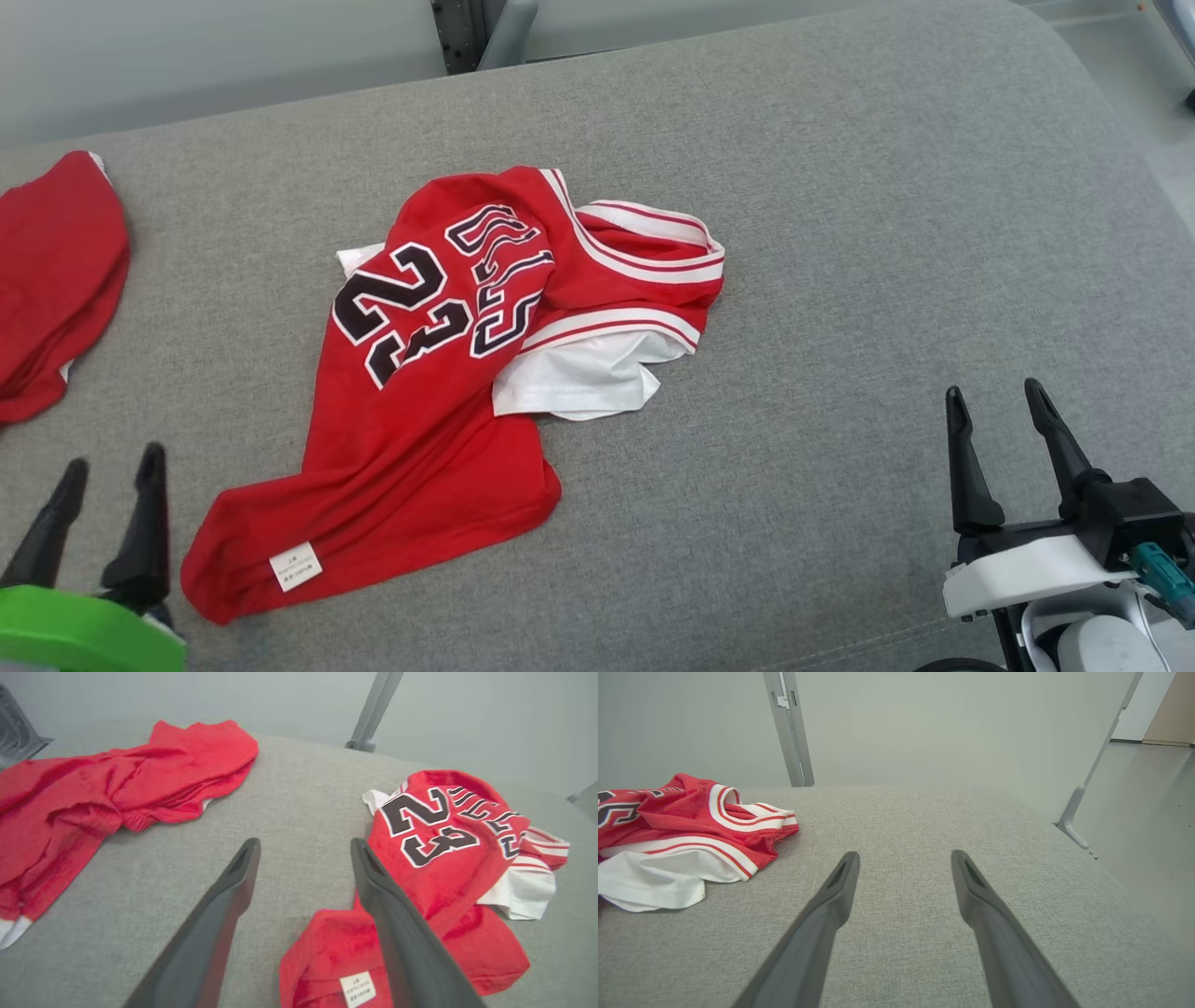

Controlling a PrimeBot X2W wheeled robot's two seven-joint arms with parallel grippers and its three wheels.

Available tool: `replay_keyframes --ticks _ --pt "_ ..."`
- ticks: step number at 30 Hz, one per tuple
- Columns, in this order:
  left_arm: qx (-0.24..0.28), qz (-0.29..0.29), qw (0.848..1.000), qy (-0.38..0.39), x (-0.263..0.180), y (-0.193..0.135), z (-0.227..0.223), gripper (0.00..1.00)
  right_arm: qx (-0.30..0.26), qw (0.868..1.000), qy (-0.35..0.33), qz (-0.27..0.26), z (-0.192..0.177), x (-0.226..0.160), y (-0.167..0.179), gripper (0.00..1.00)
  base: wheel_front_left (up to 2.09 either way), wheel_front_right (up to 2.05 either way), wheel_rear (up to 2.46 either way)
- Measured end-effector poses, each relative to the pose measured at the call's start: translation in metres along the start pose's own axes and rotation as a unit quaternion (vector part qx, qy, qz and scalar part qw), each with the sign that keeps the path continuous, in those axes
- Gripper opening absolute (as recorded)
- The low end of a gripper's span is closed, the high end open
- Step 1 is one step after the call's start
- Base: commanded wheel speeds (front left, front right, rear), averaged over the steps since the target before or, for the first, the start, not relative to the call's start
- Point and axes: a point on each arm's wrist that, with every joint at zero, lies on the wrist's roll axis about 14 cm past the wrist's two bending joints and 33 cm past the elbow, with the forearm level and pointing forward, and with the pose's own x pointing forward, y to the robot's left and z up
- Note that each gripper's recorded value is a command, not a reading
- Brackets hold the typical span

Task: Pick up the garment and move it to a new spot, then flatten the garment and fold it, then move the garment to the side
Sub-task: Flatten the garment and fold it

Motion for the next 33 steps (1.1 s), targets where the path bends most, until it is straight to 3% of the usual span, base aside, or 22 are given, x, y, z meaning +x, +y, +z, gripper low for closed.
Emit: replay_keyframes --ticks 4,10,13,18,25,33 --pt "0.015 -0.112 0.993 -0.021 0.006 -0.072 0.006 1.00 -0.001 1.000 -0.003 0.001 0.002 0.001 0.000 1.00 0.00 0.00 0.00" --pt "0.038 -0.263 0.962 0.057 0.015 -0.186 -0.049 1.00 -0.001 1.000 -0.007 0.002 0.005 0.002 0.002 1.00 0.00 0.00 0.00" --pt "0.057 -0.299 0.947 0.100 0.027 -0.221 -0.076 1.00 -0.002 1.000 -0.006 -0.004 0.005 0.000 -0.002 1.00 0.00 0.00 0.00" --pt "0.108 -0.297 0.939 0.137 0.058 -0.241 -0.104 1.00 -0.005 1.000 -0.006 -0.020 0.006 -0.004 -0.012 1.00 0.00 0.00 0.00" --pt "0.121 -0.322 0.928 0.142 0.074 -0.274 -0.112 1.00 -0.010 0.998 0.009 -0.055 0.001 -0.021 -0.033 1.00 0.00 0.00 0.00" --pt "0.167 -0.306 0.925 0.150 0.084 -0.264 -0.124 1.00 -0.008 0.998 0.008 -0.065 0.002 -0.027 -0.038 1.00 0.00 0.00 0.00"
